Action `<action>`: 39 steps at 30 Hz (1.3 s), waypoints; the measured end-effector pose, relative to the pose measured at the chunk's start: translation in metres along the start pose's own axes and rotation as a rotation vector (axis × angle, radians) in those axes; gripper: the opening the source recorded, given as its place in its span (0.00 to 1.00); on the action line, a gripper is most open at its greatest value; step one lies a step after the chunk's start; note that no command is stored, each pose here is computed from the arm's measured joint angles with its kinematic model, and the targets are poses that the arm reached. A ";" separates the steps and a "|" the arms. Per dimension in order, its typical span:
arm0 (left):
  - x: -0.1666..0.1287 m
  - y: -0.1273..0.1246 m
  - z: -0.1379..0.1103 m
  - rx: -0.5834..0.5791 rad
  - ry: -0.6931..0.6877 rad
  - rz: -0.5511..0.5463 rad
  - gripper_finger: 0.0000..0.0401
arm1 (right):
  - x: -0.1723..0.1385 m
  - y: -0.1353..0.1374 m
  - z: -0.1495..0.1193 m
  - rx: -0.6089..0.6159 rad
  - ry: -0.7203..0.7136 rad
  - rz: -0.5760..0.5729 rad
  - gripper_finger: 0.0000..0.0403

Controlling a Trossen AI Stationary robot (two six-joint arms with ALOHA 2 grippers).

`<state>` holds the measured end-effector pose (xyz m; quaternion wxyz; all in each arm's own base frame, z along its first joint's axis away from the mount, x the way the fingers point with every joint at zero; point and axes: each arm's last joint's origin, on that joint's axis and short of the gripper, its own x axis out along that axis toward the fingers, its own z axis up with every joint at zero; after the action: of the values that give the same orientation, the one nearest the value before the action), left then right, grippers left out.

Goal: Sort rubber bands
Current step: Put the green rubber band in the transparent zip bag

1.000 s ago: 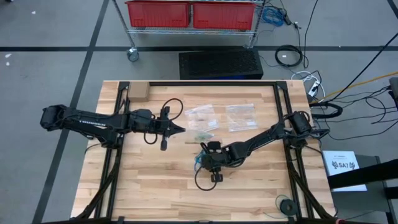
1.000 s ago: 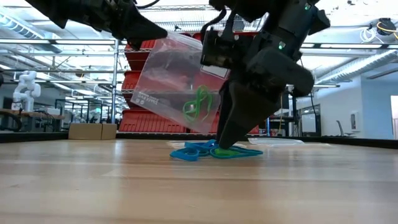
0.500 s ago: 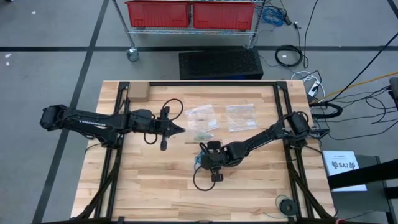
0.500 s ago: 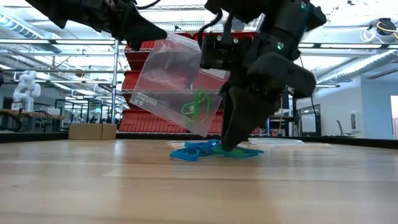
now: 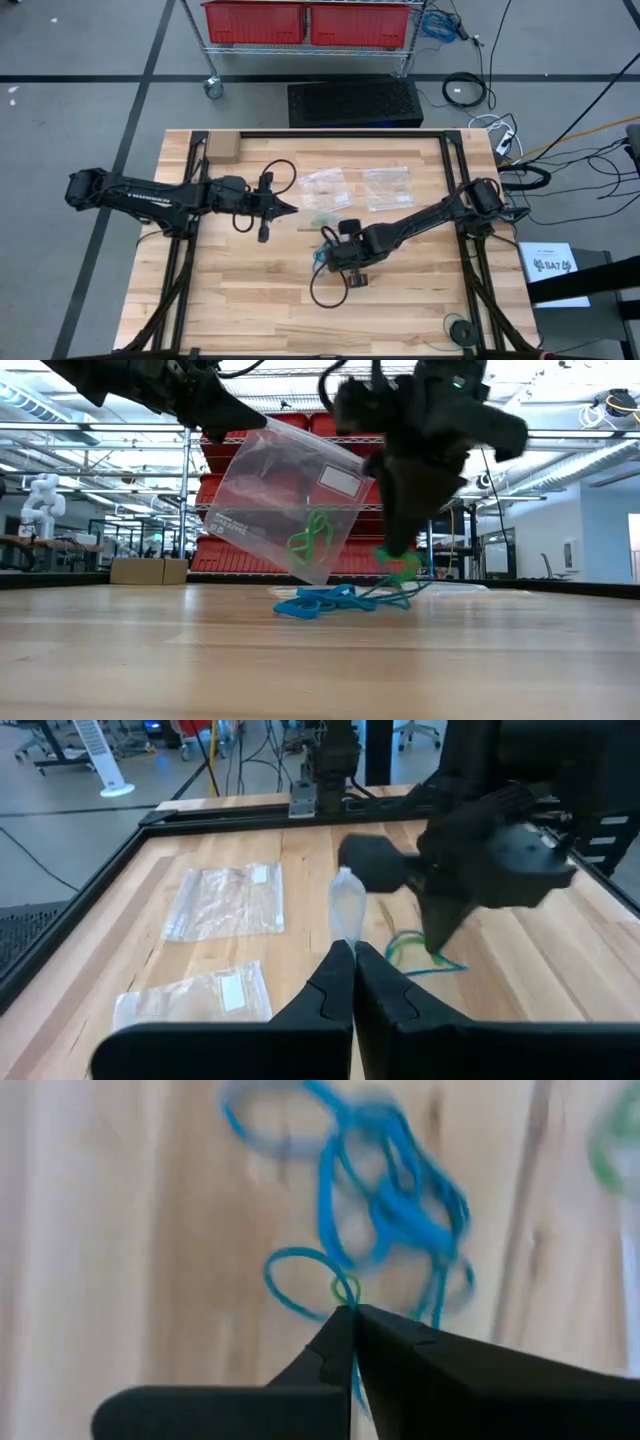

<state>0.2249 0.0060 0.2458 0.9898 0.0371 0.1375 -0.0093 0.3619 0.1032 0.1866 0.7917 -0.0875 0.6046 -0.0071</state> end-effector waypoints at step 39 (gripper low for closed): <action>0.005 0.001 -0.005 -0.020 0.034 0.026 0.00 | 0.025 -0.023 -0.032 0.082 0.205 -0.014 0.46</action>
<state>0.2286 0.0071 0.2400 0.9877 0.0294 0.1537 0.0057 0.3406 0.0740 0.1581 0.7285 -0.0579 0.6811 -0.0464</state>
